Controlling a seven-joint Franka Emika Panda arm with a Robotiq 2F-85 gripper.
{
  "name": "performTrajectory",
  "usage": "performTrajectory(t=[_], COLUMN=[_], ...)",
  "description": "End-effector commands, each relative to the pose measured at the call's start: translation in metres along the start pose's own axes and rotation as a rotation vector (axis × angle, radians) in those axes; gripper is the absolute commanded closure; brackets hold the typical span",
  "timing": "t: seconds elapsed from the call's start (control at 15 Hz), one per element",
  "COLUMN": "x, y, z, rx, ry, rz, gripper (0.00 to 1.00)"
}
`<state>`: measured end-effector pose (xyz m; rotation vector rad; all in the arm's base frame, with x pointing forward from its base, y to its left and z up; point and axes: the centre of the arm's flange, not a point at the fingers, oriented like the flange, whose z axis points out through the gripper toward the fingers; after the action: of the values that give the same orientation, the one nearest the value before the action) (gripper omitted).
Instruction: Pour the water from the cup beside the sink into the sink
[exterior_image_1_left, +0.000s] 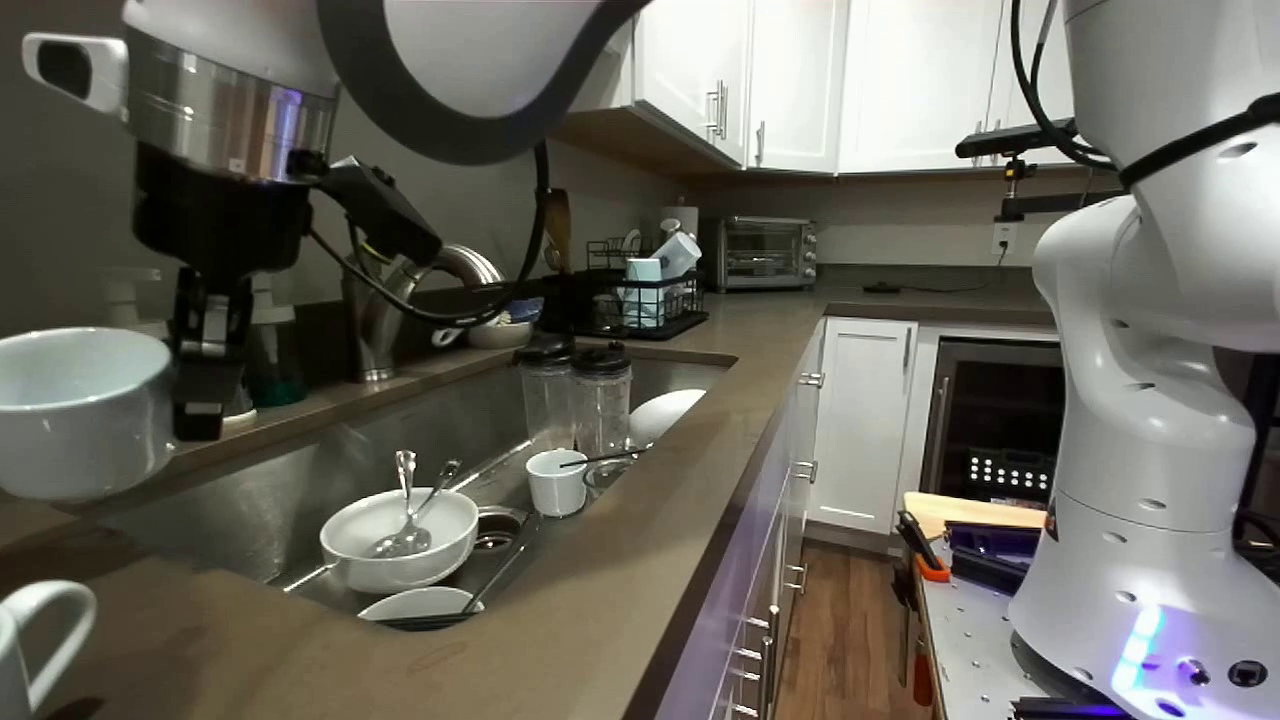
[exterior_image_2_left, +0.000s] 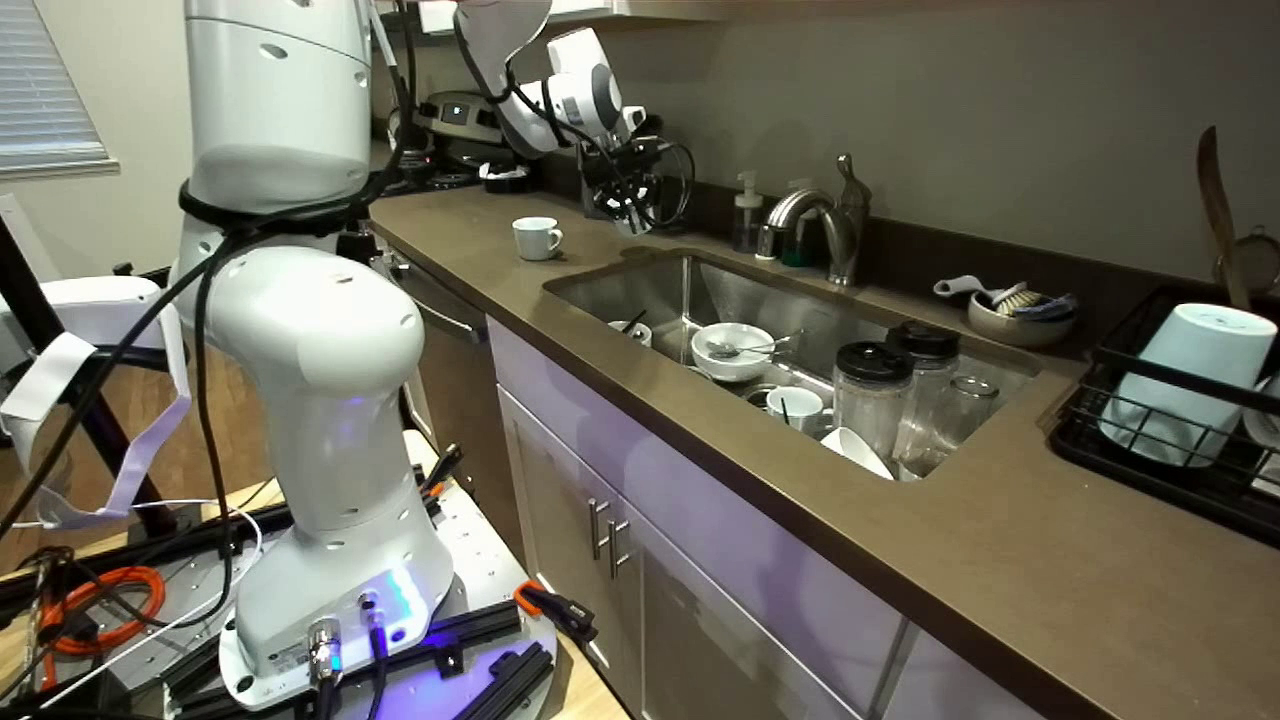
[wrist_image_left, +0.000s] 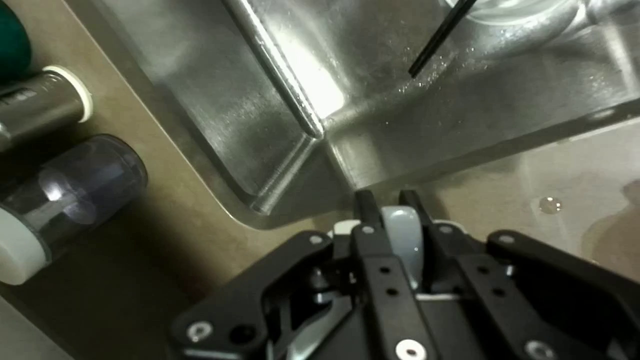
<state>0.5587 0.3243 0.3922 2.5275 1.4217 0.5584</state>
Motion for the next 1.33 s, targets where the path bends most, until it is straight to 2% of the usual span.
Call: performTrajectory(t=[0.0,0.27,0.87,1.27], x=[0.004,0.007,0.015,0.021], y=[0.003,0.0,0.009,0.017], z=[0.004,0.005,0.007,0.031], rx=[0.071,0.153,0.275,0.329], ry=[0.072,0.091,0.135,0.105], rz=[-0.023,-0.023,-0.027,-0.035], gripper=[0.95,0.95,0.94,0.94])
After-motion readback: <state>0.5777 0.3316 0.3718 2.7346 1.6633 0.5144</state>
